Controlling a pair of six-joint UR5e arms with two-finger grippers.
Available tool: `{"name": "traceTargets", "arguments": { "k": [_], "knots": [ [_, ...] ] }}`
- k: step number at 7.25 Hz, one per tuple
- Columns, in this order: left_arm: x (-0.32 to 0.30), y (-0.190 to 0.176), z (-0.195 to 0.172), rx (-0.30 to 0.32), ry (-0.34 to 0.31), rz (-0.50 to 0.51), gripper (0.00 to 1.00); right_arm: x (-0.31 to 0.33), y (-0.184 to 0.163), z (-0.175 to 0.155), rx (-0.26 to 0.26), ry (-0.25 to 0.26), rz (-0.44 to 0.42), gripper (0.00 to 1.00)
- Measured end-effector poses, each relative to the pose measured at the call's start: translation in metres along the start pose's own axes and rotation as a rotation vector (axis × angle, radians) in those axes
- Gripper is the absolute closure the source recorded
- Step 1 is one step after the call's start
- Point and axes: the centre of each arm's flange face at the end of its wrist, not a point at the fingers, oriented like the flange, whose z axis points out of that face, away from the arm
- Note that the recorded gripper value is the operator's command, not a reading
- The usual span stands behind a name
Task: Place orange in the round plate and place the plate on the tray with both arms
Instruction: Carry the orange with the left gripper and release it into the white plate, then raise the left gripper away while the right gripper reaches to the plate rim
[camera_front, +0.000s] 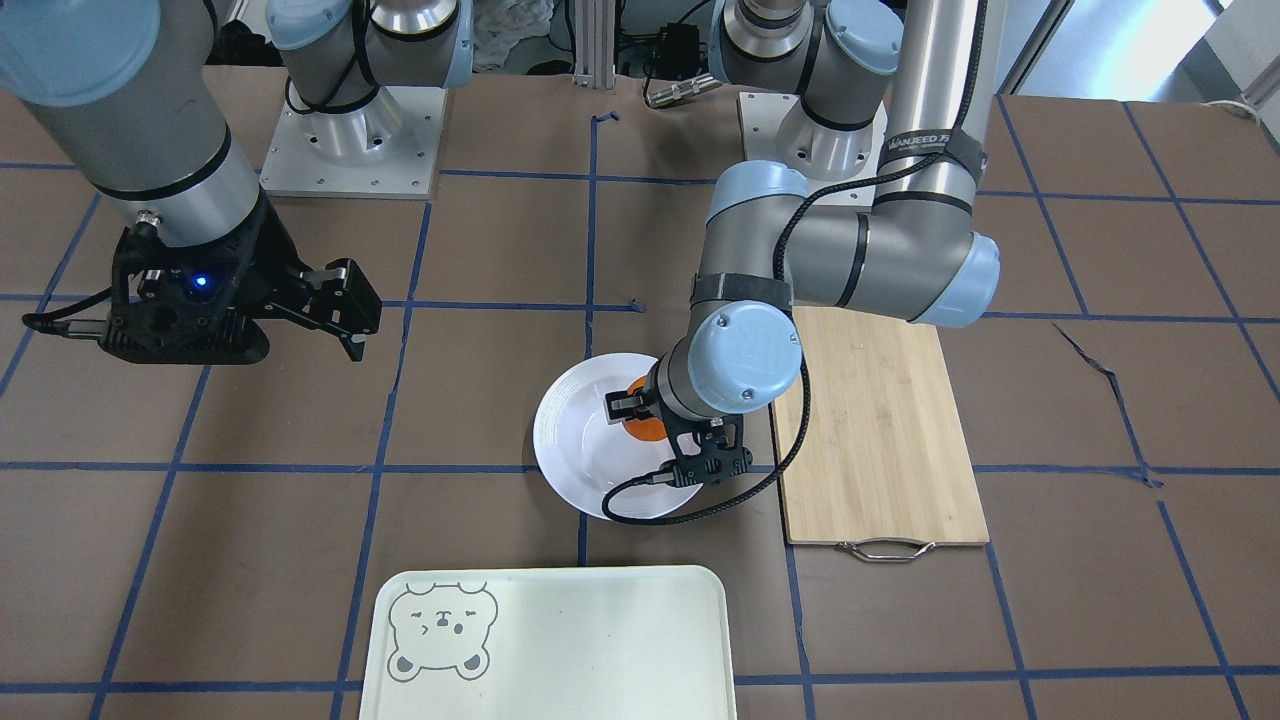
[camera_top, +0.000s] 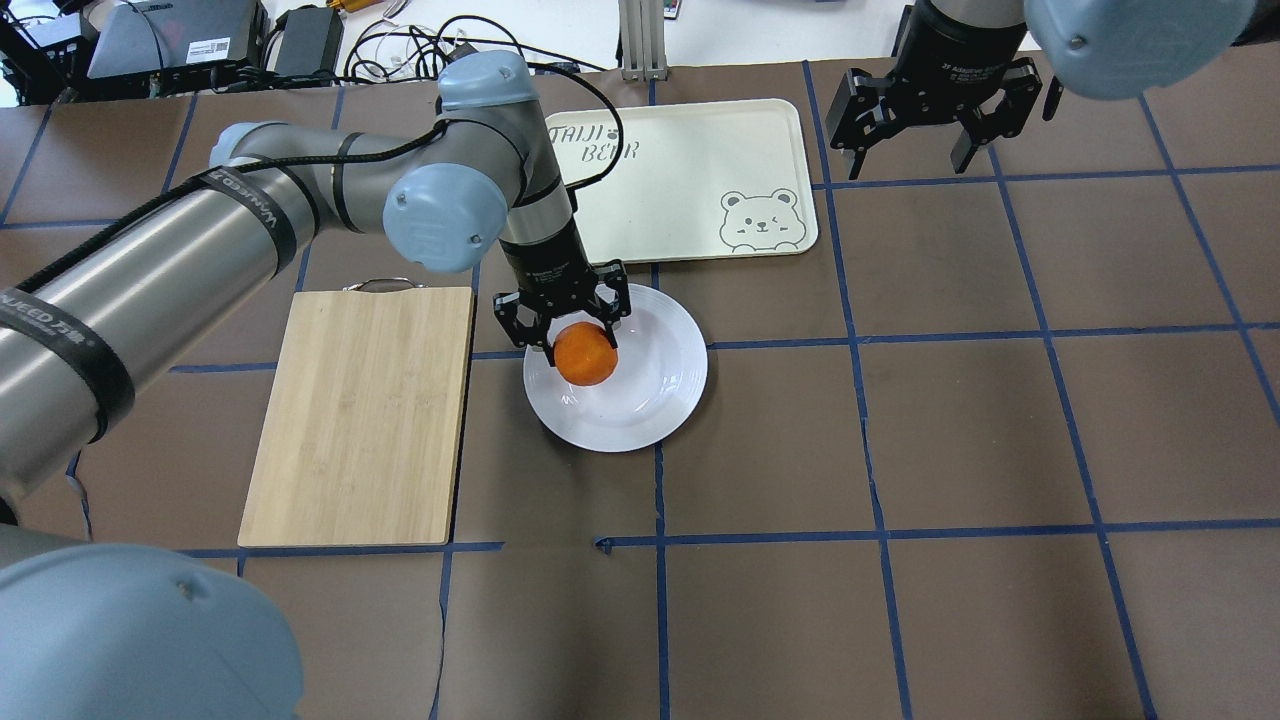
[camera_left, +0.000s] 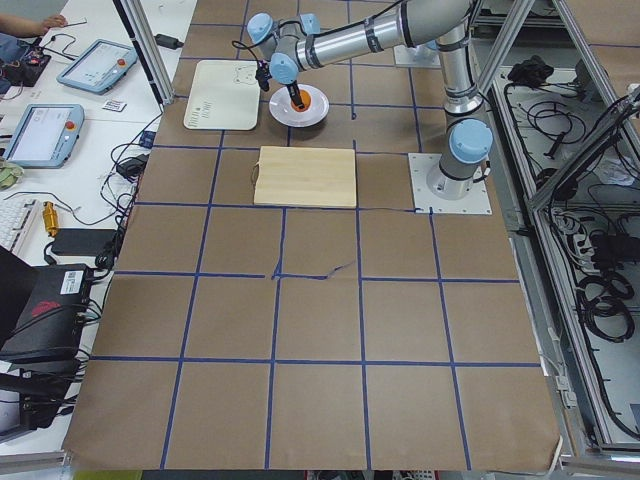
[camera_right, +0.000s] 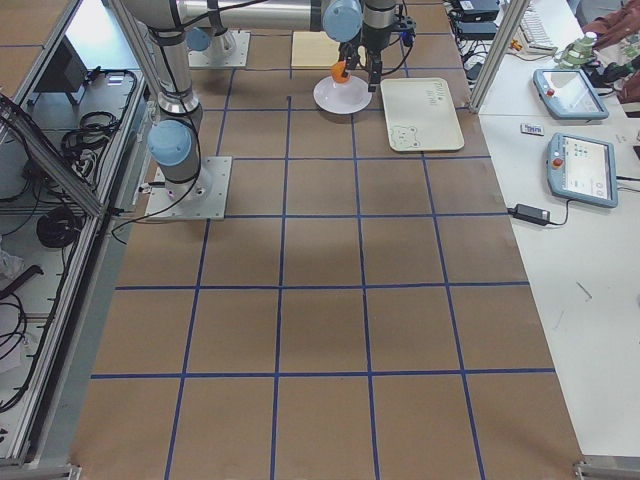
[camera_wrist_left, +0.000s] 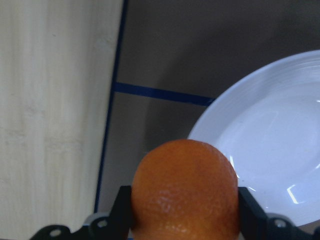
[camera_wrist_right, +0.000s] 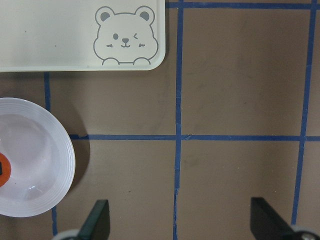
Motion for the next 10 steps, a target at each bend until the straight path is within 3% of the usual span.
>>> {"name": "traceTargets", "arguments": {
  "k": [2,5,8,10],
  "knots": [
    [0.006,-0.002,0.018,0.053,0.025,0.004,0.00,0.000,-0.001,0.001,0.000,0.000,0.000,0.00],
    [0.002,0.013,-0.042,0.120,0.020,0.014,0.00,-0.003,-0.004,0.013,-0.008,-0.024,0.003,0.00],
    [-0.057,0.032,-0.196,0.159,-0.003,0.041,0.00,-0.020,-0.012,0.099,0.032,-0.210,0.006,0.00],
    [-0.087,0.078,-0.275,0.276,-0.025,0.068,0.00,-0.035,0.007,0.172,0.064,-0.370,0.009,0.00]
  ]
}}
